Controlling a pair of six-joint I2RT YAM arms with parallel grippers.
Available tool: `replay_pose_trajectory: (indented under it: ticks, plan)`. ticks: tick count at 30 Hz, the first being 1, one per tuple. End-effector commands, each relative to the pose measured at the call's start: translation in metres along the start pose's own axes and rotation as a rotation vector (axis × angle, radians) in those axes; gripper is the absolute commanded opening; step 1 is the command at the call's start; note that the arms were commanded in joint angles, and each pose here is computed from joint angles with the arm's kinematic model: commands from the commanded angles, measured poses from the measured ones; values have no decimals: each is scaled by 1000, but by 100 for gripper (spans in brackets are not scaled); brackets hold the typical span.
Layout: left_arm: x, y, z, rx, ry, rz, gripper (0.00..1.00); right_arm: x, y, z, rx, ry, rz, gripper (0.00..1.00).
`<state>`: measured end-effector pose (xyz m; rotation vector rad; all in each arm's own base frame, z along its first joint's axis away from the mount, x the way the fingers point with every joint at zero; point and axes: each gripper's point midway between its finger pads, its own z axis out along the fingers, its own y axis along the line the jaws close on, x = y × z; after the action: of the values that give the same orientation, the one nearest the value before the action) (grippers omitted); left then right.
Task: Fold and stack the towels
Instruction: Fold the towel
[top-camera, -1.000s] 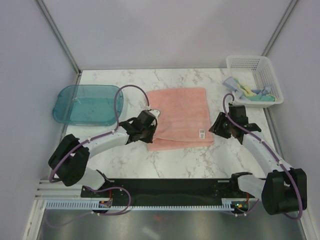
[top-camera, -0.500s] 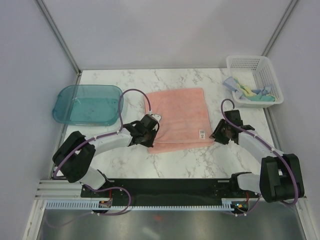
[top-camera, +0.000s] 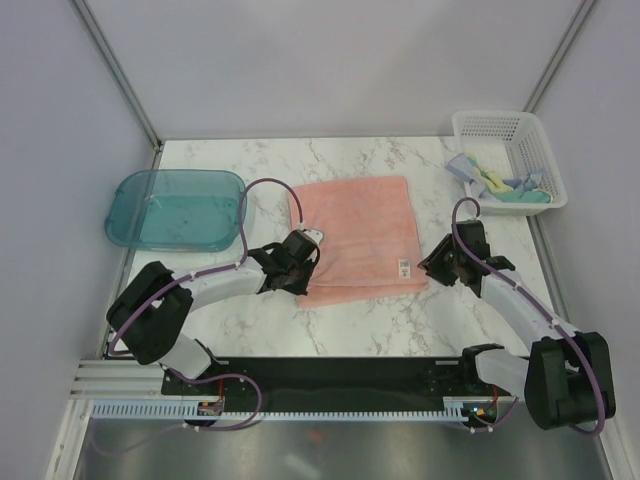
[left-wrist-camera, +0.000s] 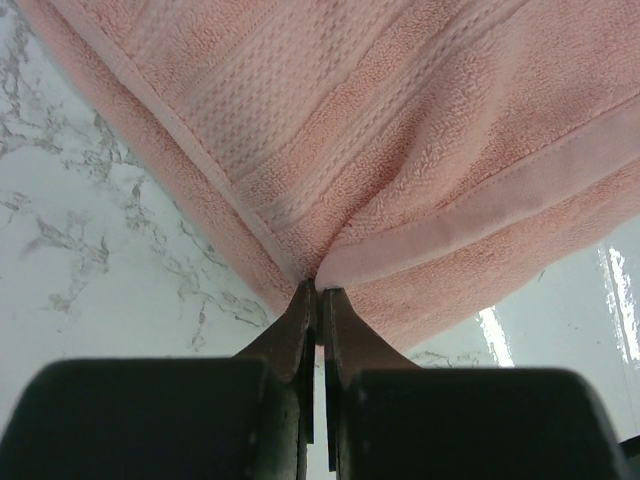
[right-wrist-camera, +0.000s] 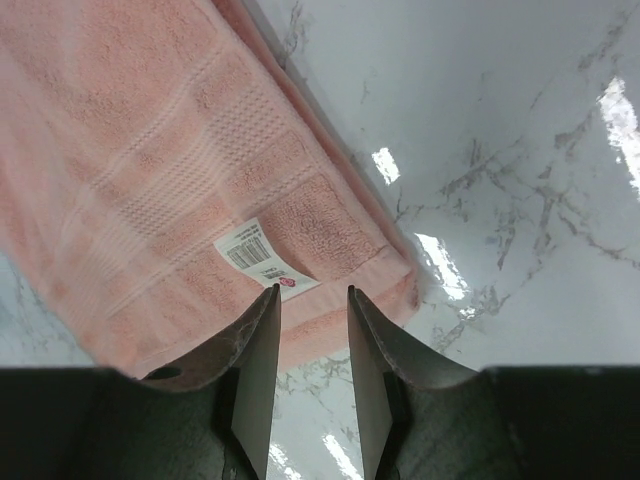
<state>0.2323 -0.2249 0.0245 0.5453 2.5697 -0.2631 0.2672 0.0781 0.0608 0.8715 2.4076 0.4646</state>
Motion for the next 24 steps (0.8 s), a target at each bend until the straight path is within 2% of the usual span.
replay_pose_trajectory:
  ticks: [1,9,24]
  plan:
    - [-3,-2,3,-8,-24,-28,2,13,3,4,-4,28,74,41]
    - [-4,-5,3,-2,-28,-16,2,22,-22,20,76,-4,130,42]
    - [-4,-6,2,-5,-31,-12,2,16,-22,21,72,-49,169,37]
